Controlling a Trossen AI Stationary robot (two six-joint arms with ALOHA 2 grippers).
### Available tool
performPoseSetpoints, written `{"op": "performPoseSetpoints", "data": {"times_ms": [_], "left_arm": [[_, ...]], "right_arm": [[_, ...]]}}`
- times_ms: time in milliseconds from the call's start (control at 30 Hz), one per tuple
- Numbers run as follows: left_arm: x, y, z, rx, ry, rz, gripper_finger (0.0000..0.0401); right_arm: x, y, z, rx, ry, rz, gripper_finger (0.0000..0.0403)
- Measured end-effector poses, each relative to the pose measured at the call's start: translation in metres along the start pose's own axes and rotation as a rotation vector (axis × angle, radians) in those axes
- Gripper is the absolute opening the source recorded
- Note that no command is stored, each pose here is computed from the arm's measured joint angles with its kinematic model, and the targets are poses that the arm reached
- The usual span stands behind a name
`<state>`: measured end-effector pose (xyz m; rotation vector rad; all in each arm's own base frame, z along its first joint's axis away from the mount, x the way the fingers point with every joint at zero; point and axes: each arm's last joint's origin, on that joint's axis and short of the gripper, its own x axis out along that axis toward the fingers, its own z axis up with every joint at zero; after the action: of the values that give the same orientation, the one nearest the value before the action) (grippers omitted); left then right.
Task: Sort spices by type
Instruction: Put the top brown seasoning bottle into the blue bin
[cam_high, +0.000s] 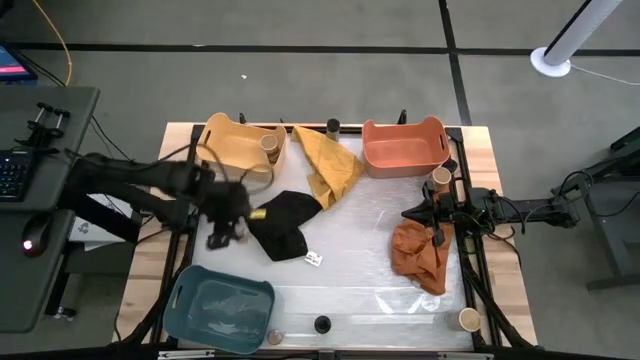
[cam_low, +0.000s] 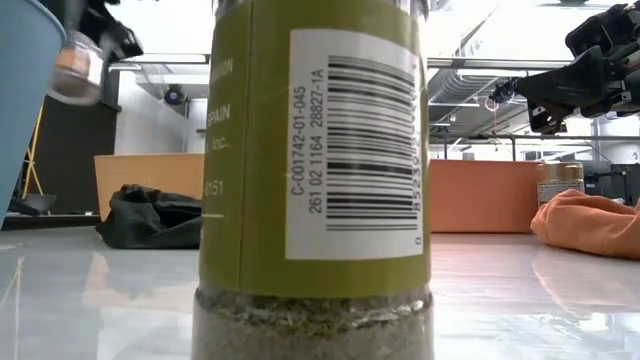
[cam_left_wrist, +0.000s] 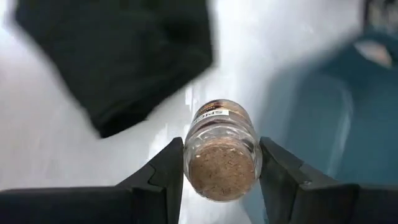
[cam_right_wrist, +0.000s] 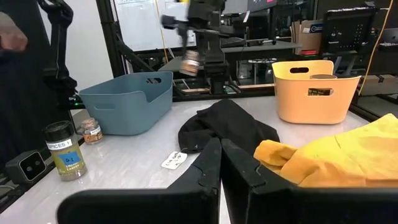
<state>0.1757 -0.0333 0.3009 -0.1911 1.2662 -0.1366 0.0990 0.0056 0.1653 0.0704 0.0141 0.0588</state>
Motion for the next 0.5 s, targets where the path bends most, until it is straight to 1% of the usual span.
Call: {"op": "performPoseSetpoints", "data": {"times_ms": [167,267,367,500], "left_arm": [[0.007,-0.039,-0.013,0.318,0.052,-0.043,0.0132],[0.013,-0.059,-0.022,0.464,0.089,-0.068,0.0132],[0.024,-0.074,-0.032,0.528,0.153,-0.083,0.0132],[0.046,-0.096,-0.042,0.522,0.179,-0.113,0.0132]], "right_arm": [[0.000,0.000,0.000,0.000,0.000,0.000,0.0000],[0.000,0.000,0.000,0.000,0.000,0.000,0.0000],[0.000,0.000,0.000,0.000,0.000,0.000,0.0000],[0.000,0.000,0.000,0.000,0.000,0.000,0.0000]]}}
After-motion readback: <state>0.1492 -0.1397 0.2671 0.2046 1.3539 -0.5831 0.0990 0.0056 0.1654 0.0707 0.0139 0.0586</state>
